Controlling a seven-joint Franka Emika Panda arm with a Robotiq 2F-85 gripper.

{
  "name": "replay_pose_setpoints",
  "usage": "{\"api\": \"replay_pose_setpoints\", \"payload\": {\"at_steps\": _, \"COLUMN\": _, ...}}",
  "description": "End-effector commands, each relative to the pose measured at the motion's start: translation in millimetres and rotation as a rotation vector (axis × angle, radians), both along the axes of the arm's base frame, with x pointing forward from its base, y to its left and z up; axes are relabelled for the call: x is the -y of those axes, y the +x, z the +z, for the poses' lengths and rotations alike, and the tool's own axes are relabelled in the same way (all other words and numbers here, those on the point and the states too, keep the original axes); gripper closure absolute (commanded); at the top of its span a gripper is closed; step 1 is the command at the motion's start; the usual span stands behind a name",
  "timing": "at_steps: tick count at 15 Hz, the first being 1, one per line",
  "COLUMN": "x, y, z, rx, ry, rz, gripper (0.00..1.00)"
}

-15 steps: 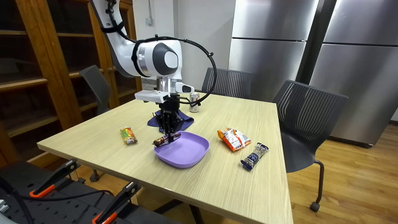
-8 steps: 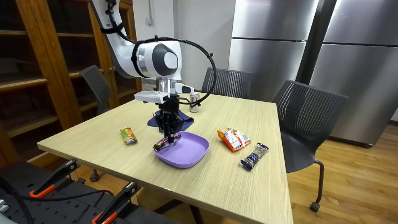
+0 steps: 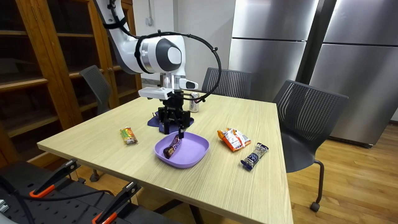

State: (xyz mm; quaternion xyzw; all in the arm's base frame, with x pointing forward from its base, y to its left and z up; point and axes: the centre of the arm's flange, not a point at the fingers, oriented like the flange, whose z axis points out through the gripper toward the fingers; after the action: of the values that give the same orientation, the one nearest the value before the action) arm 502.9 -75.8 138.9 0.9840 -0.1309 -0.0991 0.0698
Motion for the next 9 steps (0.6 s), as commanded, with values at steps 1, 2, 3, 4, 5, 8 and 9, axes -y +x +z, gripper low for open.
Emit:
{"api": "replay_pose_setpoints", "payload": {"at_steps": 1, "x": 27.2, "y": 1.4, "z": 28.7, "rx": 0.041, "ry": 0.015, "rz": -0.052, "gripper": 0.0}}
{"api": "replay_pose_setpoints", "payload": {"at_steps": 2, "x": 38.2, "y": 3.6, "z": 32.7, "rx": 0.051, "ry": 0.015, "rz": -0.077, "gripper": 0.0}}
{"api": "replay_pose_setpoints", "payload": {"at_steps": 3, "x": 49.0, "y": 5.7, "z": 36.4, "rx": 0.059, "ry": 0.018, "rz": -0.102, "gripper": 0.0}}
{"api": "replay_pose_setpoints", "payload": {"at_steps": 4, "x": 57.3, "y": 7.1, "z": 39.5, "rx": 0.068, "ry": 0.017, "rz": -0.123, "gripper": 0.0}}
{"api": "replay_pose_setpoints", "payload": {"at_steps": 5, "x": 66.4, "y": 8.6, "z": 42.1, "rx": 0.077, "ry": 0.016, "rz": -0.148, "gripper": 0.0}}
{"api": "replay_pose_setpoints", "payload": {"at_steps": 8, "x": 94.9, "y": 14.1, "z": 45.8, "rx": 0.095, "ry": 0.014, "rz": -0.216, "gripper": 0.0}}
{"api": "replay_pose_setpoints", "payload": {"at_steps": 9, "x": 102.7, "y": 15.6, "z": 46.1, "rx": 0.101, "ry": 0.012, "rz": -0.235, "gripper": 0.0}}
